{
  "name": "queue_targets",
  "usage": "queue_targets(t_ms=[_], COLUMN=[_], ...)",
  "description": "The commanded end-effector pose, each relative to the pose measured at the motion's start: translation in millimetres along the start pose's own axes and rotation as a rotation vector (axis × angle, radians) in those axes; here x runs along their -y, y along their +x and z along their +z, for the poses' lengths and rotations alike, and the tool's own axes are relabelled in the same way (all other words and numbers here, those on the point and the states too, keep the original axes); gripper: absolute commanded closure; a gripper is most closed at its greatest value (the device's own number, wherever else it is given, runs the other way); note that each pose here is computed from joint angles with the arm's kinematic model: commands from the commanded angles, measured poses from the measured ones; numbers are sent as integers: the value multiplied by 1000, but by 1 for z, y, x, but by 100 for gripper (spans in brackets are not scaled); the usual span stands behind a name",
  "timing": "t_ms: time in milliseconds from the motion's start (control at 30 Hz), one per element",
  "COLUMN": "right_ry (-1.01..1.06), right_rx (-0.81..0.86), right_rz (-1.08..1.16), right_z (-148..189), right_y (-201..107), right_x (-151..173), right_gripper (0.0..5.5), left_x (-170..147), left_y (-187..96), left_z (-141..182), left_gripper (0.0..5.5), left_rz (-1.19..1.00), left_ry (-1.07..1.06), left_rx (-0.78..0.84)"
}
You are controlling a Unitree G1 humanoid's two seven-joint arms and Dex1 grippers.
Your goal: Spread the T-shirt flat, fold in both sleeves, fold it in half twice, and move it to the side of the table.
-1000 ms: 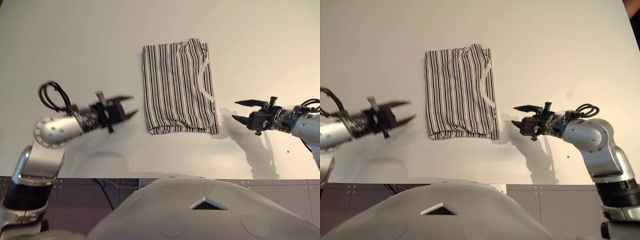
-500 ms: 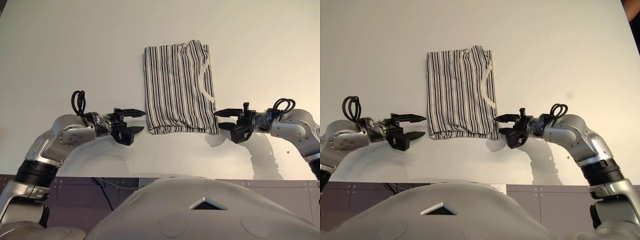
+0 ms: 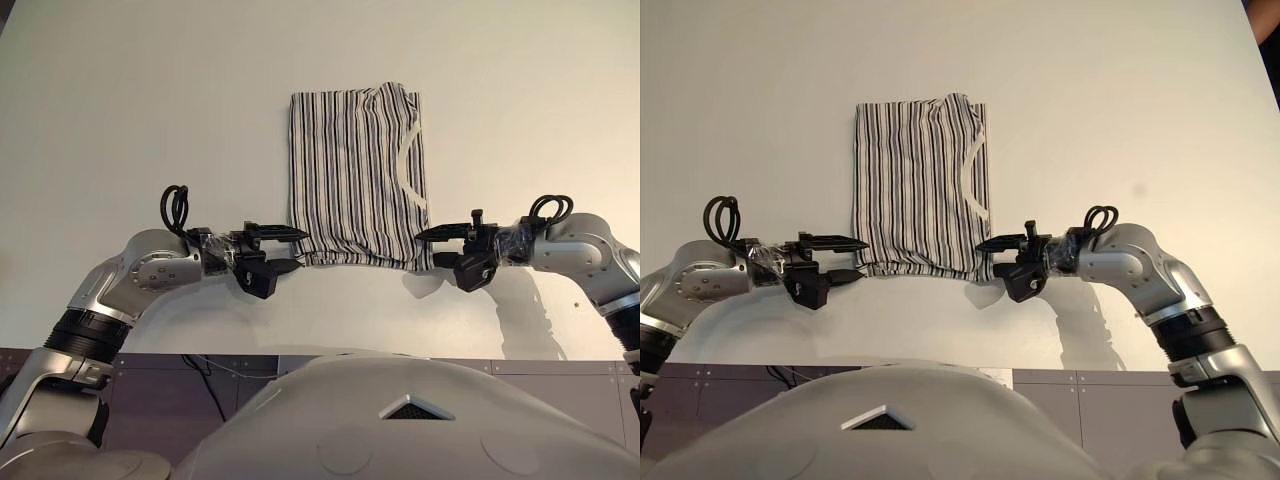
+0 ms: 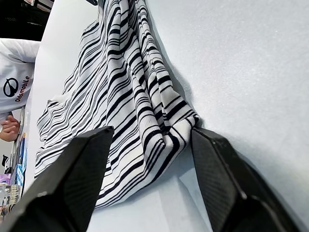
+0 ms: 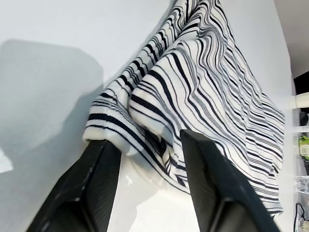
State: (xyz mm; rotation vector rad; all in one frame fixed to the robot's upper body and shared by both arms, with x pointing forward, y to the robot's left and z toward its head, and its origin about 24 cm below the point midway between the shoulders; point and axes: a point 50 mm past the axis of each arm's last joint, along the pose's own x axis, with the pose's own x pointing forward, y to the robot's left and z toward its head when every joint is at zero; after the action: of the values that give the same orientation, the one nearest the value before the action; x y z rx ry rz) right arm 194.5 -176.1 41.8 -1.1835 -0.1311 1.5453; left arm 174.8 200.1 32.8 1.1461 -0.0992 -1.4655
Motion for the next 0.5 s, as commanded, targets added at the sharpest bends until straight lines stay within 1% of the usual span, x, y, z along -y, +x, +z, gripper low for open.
queue_targets(t_ms=[33, 67, 100, 133, 267, 300, 467, 500], right_ry=[4, 6, 7, 10, 18, 21, 38, 42], right_rx=[15, 17, 18, 17, 15, 15, 5, 1], right_rz=[33, 23, 16, 7, -6, -7, -16, -20], right_z=[3, 3, 3, 3, 3, 3, 0, -1], right_y=[12, 12, 13, 13, 14, 15, 17, 17], right_x=[-8, -7, -7, -6, -7, -7, -9, -8], right_gripper=[334, 334, 334, 354, 407, 429, 503, 525], left_x=[43, 43, 43, 44, 45, 45, 46, 47], left_y=[7, 7, 7, 7, 8, 8, 10, 10], left_z=[-7, -8, -9, -10, -13, -13, -15, -15], left_gripper=[311, 332, 336, 360, 412, 432, 501, 520], left_rz=[-220, -221, -222, -224, -225, -226, -222, -220], left_ry=[-72, -72, -72, -73, -76, -76, -84, -87], left_rx=[-58, -58, -58, -58, -57, -58, -61, -62])
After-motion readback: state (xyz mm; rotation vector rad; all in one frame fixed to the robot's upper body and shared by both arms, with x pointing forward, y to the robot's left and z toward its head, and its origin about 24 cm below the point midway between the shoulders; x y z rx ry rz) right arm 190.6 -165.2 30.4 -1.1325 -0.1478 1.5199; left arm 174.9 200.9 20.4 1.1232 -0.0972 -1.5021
